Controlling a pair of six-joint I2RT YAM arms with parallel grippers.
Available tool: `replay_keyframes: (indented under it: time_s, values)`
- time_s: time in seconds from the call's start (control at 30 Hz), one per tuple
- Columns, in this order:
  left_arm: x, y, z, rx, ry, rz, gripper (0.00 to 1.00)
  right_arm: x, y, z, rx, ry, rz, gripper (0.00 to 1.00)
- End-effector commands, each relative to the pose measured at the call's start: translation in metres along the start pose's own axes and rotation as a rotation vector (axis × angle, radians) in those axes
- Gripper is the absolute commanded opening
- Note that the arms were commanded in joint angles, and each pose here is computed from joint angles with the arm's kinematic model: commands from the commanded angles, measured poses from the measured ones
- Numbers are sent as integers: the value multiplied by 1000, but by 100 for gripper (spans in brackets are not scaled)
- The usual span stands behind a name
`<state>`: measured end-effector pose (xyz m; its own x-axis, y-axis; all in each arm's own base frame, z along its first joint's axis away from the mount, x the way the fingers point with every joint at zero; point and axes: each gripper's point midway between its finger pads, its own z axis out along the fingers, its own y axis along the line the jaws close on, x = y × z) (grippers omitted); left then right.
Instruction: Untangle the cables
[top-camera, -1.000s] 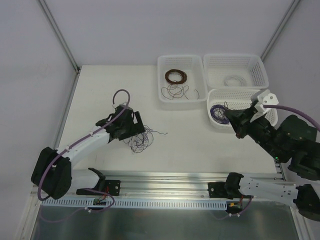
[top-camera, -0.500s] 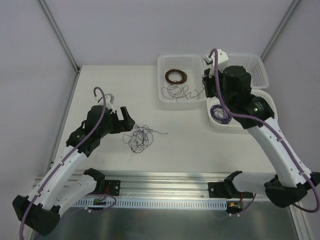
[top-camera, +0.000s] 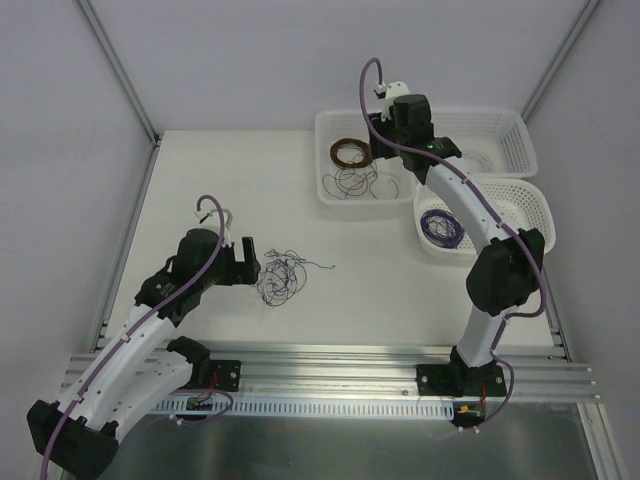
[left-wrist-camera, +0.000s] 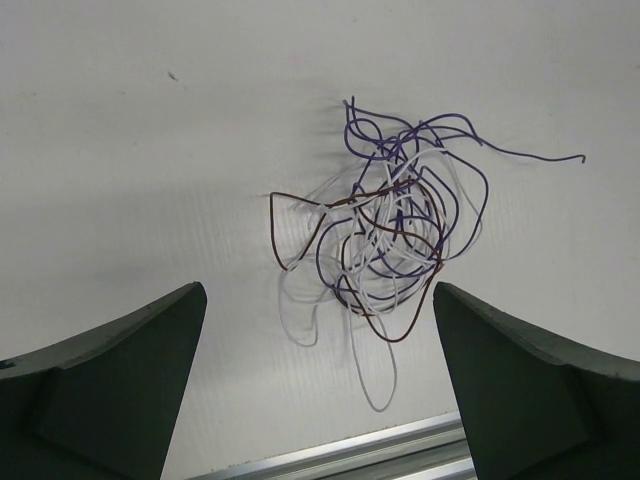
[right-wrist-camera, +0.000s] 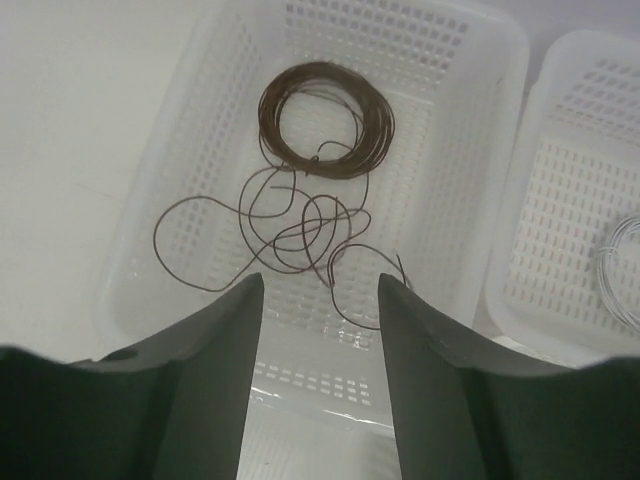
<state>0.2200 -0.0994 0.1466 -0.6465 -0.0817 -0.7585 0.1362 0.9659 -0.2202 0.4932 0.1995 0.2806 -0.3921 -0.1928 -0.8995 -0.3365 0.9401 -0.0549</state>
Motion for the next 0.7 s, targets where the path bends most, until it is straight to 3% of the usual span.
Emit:
replay_keyframes:
  time_s: [0.0, 0.07, 0.17, 0.5, 0.67]
  values:
    - [1, 7, 5, -31, 18, 28, 99, -19, 11, -4, -49, -77, 52, 54]
    - [4, 6, 6, -22, 37, 25, 99, -4, 23, -10, -92, -59, 76, 67]
    - [4, 4, 7, -11, 49, 17, 99, 4, 48, -26, -191, -51, 88, 74]
    - [10, -2, 13, 21, 100, -2, 99, 85, 170, -87, -567, 95, 12, 75]
    - [14, -1, 15, 18, 117, -9, 99, 122, 229, -109, -696, 152, 16, 70]
